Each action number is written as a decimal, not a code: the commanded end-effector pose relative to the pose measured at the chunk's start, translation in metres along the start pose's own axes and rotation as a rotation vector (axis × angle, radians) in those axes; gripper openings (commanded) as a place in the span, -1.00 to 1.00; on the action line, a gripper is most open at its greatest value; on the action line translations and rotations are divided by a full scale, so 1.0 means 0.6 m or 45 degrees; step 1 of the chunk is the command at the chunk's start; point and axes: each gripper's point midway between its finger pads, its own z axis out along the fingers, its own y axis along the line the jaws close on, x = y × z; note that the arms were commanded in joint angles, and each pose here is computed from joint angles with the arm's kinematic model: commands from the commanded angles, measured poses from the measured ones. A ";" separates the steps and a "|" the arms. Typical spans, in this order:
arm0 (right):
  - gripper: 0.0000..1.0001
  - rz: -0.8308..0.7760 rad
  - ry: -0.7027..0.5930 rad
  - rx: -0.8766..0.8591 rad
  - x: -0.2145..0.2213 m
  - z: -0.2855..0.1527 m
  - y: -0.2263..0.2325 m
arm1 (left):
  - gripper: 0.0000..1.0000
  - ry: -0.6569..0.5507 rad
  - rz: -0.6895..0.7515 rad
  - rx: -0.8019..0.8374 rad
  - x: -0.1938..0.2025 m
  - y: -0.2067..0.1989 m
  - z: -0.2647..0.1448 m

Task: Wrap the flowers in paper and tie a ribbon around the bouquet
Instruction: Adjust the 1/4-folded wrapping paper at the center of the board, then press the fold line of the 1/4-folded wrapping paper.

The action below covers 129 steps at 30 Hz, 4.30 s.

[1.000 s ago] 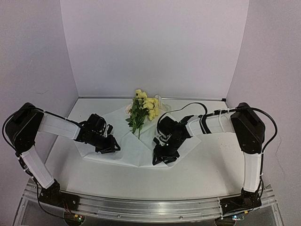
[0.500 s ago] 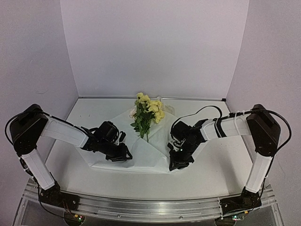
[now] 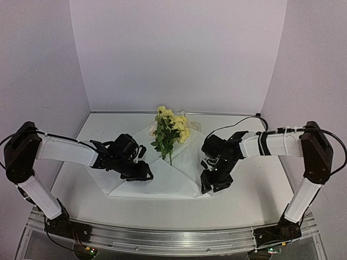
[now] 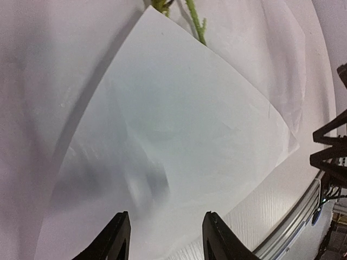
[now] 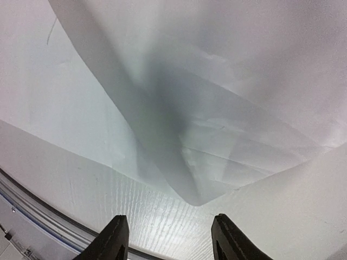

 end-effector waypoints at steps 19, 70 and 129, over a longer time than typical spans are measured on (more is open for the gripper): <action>-0.53 0.166 -0.349 -0.131 -0.065 0.006 0.107 | -0.48 0.169 0.379 0.083 0.110 -0.065 0.008; -0.64 0.262 -0.261 0.116 0.002 0.096 -0.028 | -0.52 0.113 -0.440 -0.568 0.190 0.224 -0.059; 0.21 0.581 -0.769 0.023 0.021 0.020 -0.071 | -0.37 -0.088 0.355 0.004 0.015 -0.082 -0.045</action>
